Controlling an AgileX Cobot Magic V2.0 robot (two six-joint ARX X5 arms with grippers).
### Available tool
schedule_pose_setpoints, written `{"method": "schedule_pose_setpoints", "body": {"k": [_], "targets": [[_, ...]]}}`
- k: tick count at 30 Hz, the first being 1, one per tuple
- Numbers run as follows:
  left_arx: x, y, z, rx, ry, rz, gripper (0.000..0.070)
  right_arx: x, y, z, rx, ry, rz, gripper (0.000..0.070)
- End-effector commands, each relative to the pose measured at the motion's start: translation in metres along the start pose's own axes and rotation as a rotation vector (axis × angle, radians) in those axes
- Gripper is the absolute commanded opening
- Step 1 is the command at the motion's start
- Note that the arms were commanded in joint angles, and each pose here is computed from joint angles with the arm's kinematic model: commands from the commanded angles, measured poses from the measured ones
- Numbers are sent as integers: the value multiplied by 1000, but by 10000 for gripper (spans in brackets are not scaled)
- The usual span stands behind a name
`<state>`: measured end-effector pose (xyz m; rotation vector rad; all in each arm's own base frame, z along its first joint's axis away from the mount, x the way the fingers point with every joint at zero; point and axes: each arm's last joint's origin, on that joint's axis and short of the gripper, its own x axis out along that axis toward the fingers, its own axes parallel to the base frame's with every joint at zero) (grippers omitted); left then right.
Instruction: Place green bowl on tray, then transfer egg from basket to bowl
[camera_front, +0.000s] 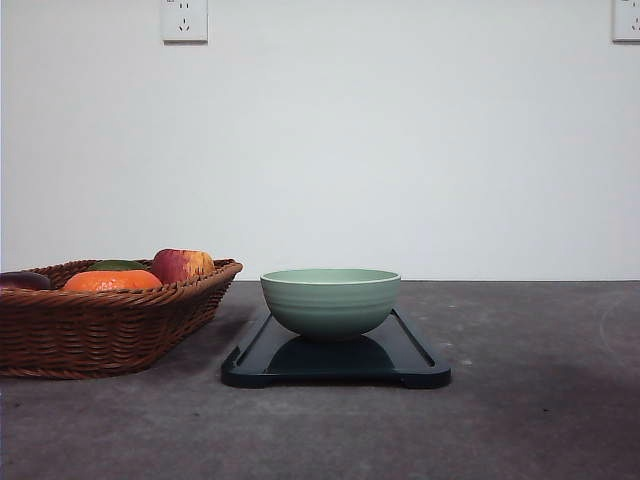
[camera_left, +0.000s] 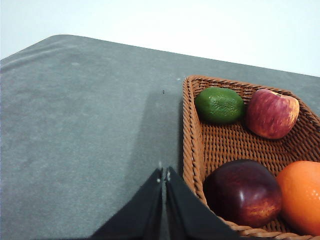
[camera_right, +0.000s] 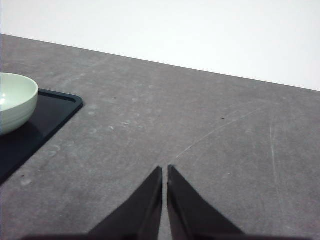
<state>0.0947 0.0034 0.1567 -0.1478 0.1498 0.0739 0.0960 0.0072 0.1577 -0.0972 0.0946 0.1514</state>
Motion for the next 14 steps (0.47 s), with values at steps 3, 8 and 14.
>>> {"method": "schedule_pose_setpoints", "body": {"k": [3, 8, 14], "targets": [[2, 1, -6, 6, 21, 7, 0, 0, 0, 0, 3, -6, 0, 7], [2, 1, -6, 6, 21, 7, 0, 0, 0, 0, 3, -6, 0, 7], [2, 1, -6, 6, 21, 7, 0, 0, 0, 0, 3, -6, 0, 7]]}}
